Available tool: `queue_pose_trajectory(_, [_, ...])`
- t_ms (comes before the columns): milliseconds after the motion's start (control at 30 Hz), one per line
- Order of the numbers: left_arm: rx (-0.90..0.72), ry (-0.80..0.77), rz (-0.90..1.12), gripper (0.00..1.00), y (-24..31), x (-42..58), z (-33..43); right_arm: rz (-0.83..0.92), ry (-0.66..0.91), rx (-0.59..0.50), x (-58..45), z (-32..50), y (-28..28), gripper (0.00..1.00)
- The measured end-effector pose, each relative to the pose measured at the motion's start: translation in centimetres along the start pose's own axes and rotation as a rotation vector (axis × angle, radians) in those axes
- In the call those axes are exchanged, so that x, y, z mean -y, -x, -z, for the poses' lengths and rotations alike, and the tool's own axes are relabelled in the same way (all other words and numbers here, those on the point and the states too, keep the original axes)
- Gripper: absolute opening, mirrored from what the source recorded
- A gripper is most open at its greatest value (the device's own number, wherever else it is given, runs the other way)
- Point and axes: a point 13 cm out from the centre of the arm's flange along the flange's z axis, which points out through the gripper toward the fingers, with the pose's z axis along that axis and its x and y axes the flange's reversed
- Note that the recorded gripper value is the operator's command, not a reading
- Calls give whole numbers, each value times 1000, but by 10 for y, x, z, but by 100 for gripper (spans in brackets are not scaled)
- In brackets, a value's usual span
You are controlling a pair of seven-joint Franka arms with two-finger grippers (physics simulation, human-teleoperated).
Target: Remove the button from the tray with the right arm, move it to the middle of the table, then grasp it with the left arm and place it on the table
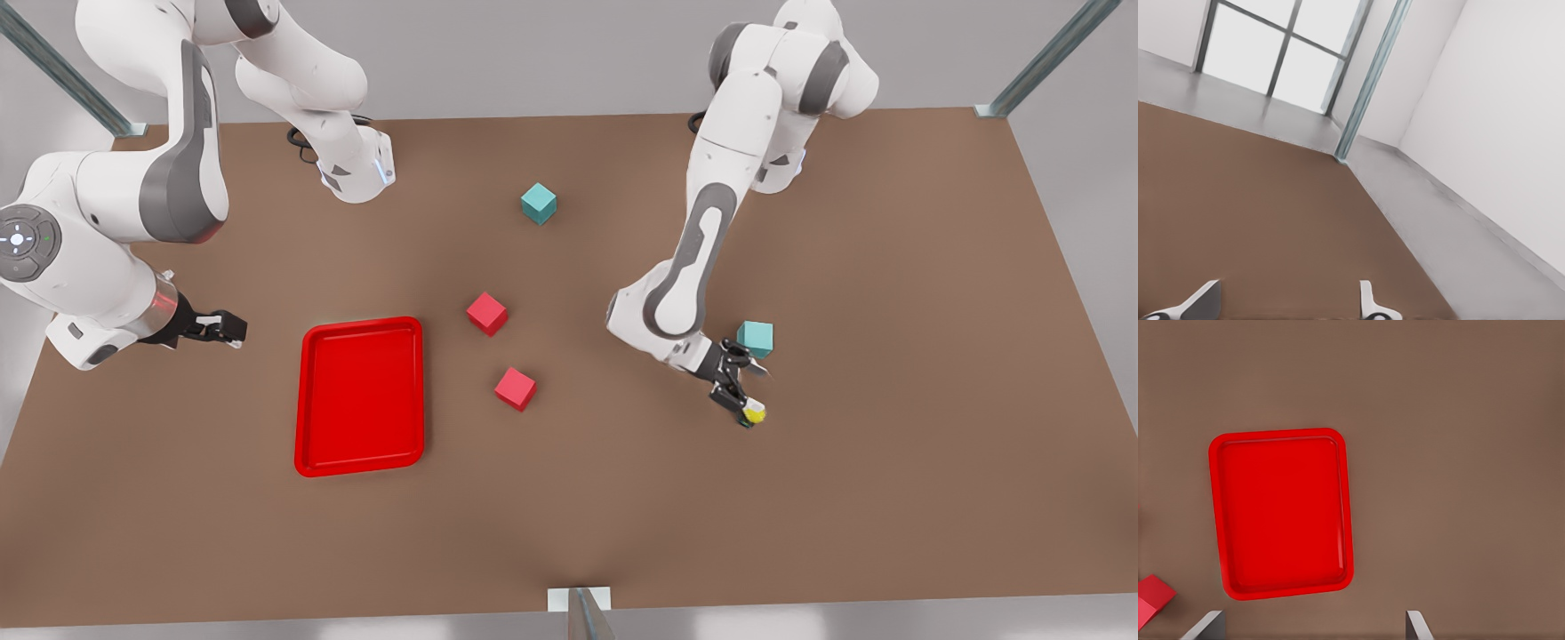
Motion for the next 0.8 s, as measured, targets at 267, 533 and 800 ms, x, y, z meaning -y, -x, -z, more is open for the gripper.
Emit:
queue_pose_trajectory(267, [-971, 567, -94, 100, 257, 62, 45, -1, 0, 1, 1, 0, 0, 100])
queue_pose_trajectory(533, [-1259, 286, -656, 100, 328, -13, 51, -2, 1, 8, 1, 0, 2, 100])
queue_pose_trajectory(800, [-1344, -23, -1082, 100, 319, -13, 64, -4, 2, 11, 1, 1, 3, 100])
